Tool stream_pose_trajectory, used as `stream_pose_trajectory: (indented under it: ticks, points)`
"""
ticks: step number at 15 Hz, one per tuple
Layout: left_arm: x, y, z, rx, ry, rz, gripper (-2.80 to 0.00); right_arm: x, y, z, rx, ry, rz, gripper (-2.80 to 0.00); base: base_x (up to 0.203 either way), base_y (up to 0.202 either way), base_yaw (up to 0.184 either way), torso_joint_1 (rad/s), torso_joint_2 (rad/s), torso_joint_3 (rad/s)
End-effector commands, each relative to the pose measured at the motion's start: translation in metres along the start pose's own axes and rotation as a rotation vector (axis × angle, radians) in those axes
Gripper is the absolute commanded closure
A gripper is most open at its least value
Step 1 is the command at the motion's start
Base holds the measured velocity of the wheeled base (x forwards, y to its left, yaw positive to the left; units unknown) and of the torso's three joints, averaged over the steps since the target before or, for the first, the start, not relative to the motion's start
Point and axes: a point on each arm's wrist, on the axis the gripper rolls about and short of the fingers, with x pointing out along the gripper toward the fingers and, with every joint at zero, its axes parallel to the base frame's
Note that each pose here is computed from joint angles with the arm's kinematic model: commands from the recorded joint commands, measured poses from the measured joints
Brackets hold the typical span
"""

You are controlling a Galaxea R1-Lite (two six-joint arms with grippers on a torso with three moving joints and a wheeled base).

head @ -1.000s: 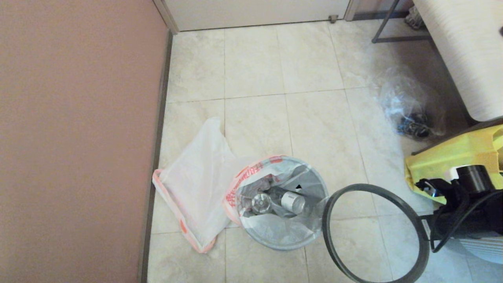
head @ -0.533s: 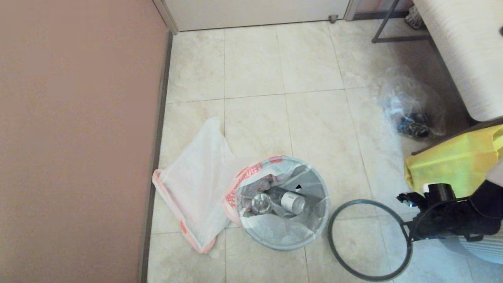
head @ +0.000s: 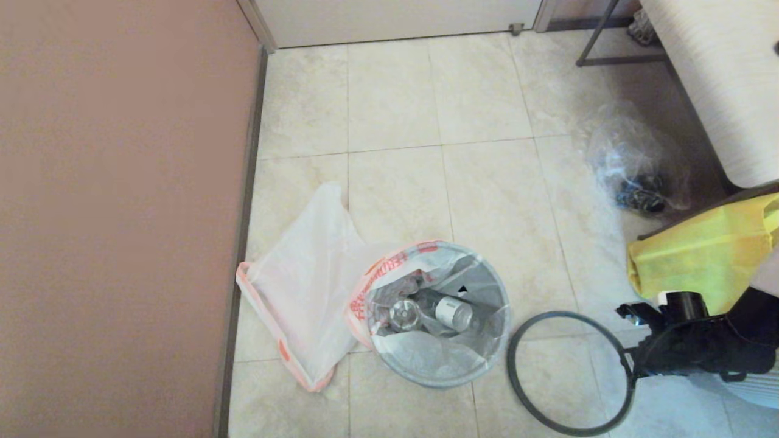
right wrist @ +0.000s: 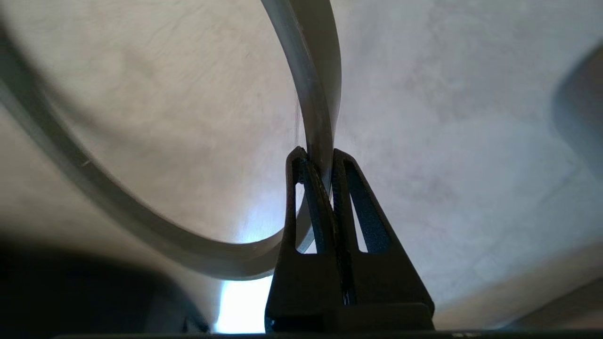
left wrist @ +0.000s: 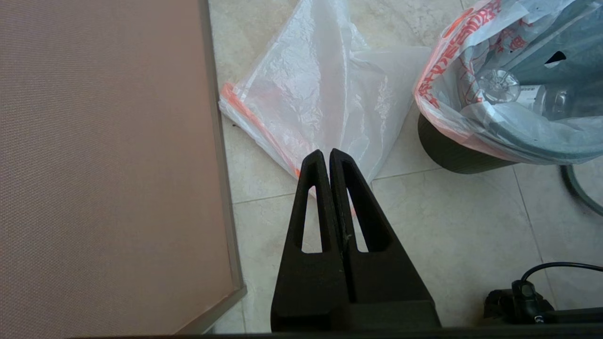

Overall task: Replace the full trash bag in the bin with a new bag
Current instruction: Place the trash can ring on the floor, then place the trash bag on the floor

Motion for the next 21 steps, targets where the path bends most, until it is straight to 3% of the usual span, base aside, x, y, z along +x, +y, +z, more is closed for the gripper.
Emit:
stream_pose_trajectory:
  ticks: [1, 2, 3, 6, 11, 12, 17, 21]
  points:
    - [0.001, 0.000, -0.003, 0.000, 0.010, -0.001, 0.00, -0.037, 0.002, 0.001, -0.005, -0.046, -0.012, 0.00, 0.000, 0.000, 0.000, 0.000, 0.00, 0.000]
    - [0.001, 0.000, -0.003, 0.000, 0.010, -0.001, 0.00, -0.048, 0.004, -0.005, -0.005, -0.039, -0.012, 0.00, 0.000, 0.000, 0.000, 0.000, 0.00, 0.000]
    - [0.001, 0.000, -0.003, 0.000, 0.010, -0.001, 0.00, -0.054, 0.006, -0.014, -0.007, -0.027, -0.009, -2.80, 0.000, 0.000, 0.000, 0.000, 0.00, 0.000]
    - [0.001, 0.000, -0.003, 0.000, 0.010, -0.001, 0.00, -0.057, 0.014, -0.027, -0.023, -0.072, -0.019, -2.80, 0.000, 0.000, 0.000, 0.000, 0.00, 0.000]
    - [0.001, 0.000, -0.003, 0.000, 0.010, -0.001, 0.00, -0.124, 0.022, -0.040, -0.005, -0.174, -0.049, -2.80, 0.000, 0.000, 0.000, 0.000, 0.00, 0.000]
    - [0.001, 0.000, -0.003, 0.000, 0.010, -0.001, 0.00, -0.142, 0.025, -0.045, -0.009, -0.210, -0.056, 0.00, 0.000, 0.000, 0.000, 0.000, 0.00, 0.000]
    - [0.001, 0.000, -0.003, 0.000, 0.010, -0.001, 0.00, -0.200, 0.039, -0.075, -0.025, -0.289, -0.080, 0.00, 0.000, 0.000, 0.000, 0.000, 0.00, 0.000]
    - [0.001, 0.000, -0.003, 0.000, 0.010, -0.001, 0.00, -0.258, 0.052, -0.089, -0.065, -0.413, -0.070, 0.00, 0.000, 0.000, 0.000, 0.000, 0.00, 0.000]
